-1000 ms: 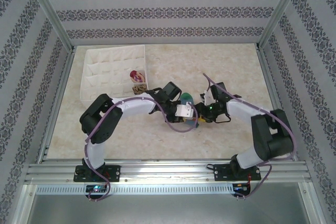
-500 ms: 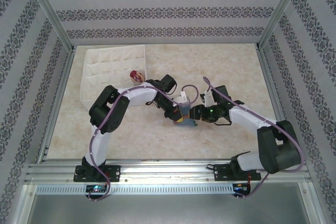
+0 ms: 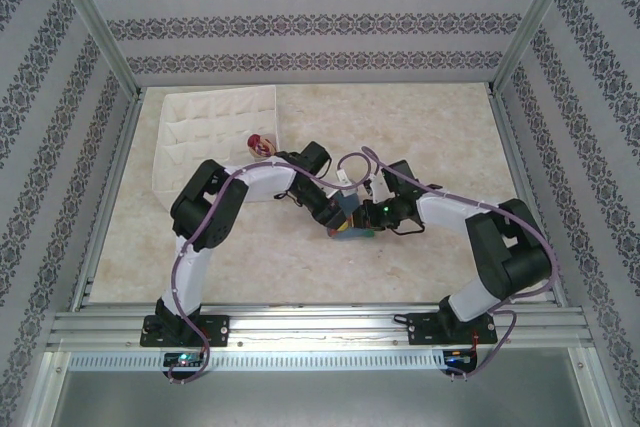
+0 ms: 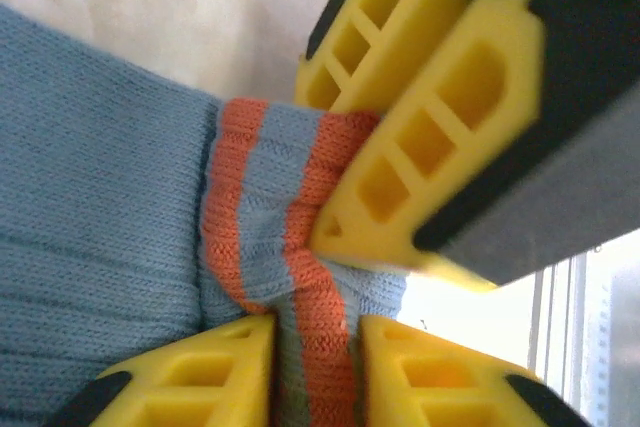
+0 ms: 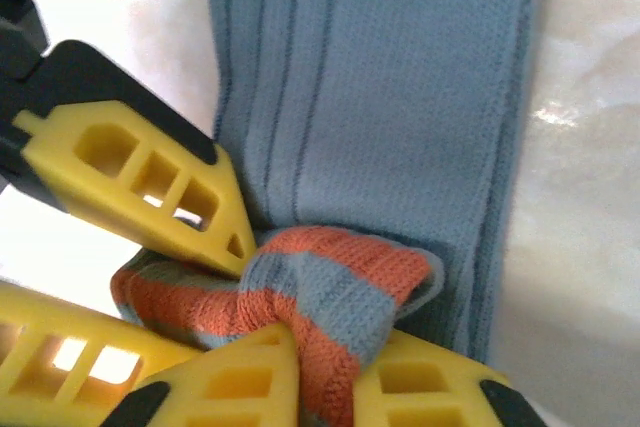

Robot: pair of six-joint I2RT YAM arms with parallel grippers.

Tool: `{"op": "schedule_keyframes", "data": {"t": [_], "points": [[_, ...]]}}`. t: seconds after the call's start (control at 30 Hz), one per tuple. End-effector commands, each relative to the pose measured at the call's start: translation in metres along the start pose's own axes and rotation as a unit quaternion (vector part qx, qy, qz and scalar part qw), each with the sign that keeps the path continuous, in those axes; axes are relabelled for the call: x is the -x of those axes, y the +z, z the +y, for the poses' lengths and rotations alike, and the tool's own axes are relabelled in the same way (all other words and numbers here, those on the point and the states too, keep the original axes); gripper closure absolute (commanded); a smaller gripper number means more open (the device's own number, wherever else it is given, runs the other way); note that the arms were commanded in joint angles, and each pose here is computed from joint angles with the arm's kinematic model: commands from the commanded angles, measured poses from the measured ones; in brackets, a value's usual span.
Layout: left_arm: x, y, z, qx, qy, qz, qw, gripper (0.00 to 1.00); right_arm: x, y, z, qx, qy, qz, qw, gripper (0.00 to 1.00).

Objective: Roll the socks

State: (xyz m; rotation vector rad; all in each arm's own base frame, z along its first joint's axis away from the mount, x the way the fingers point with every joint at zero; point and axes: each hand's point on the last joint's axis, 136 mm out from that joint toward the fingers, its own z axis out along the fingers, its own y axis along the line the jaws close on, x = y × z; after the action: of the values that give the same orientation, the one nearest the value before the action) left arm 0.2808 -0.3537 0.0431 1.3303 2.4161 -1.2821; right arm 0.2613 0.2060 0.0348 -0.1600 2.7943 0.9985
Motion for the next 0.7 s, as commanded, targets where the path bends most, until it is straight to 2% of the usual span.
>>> {"op": "schedule_keyframes", "data": {"t": [0.0,0.13,0.2,0.3,0.43,0.53,0.6,0.67], "points": [[-0.005,-0.011,0.010,0.060,0.048,-0.015,0.997,0.68,-0.017,0.010,-0.026,-0.058,0.043,0.036,0.997,0.93],[0.003,-0.027,0.006,0.115,0.130,-0.029,0.984,0.65,-0.027,0.018,-0.034,-0.066,0.068,0.065,0.993,0.98],[0.009,-0.033,-0.003,0.146,0.194,-0.039,0.969,0.62,-0.031,0.021,-0.038,-0.071,0.078,0.078,0.991,0.99],[0.015,-0.040,-0.014,0.205,0.298,-0.070,0.930,0.53,-0.035,0.024,-0.041,-0.079,0.085,0.090,0.989,0.99],[0.017,-0.041,-0.023,0.287,0.411,-0.100,0.859,0.47,-0.036,0.025,-0.043,-0.087,0.089,0.098,0.987,0.99],[0.013,-0.033,-0.028,0.325,0.475,-0.096,0.812,0.45,-0.037,0.026,-0.042,-0.087,0.090,0.104,0.987,0.99],[0.011,-0.025,-0.030,0.333,0.498,-0.082,0.796,0.45,-0.038,0.027,-0.043,-0.087,0.094,0.108,0.986,0.99],[0.006,-0.016,-0.023,0.329,0.496,-0.053,0.802,0.46,-0.038,0.028,-0.043,-0.087,0.094,0.111,0.986,0.99]]}}
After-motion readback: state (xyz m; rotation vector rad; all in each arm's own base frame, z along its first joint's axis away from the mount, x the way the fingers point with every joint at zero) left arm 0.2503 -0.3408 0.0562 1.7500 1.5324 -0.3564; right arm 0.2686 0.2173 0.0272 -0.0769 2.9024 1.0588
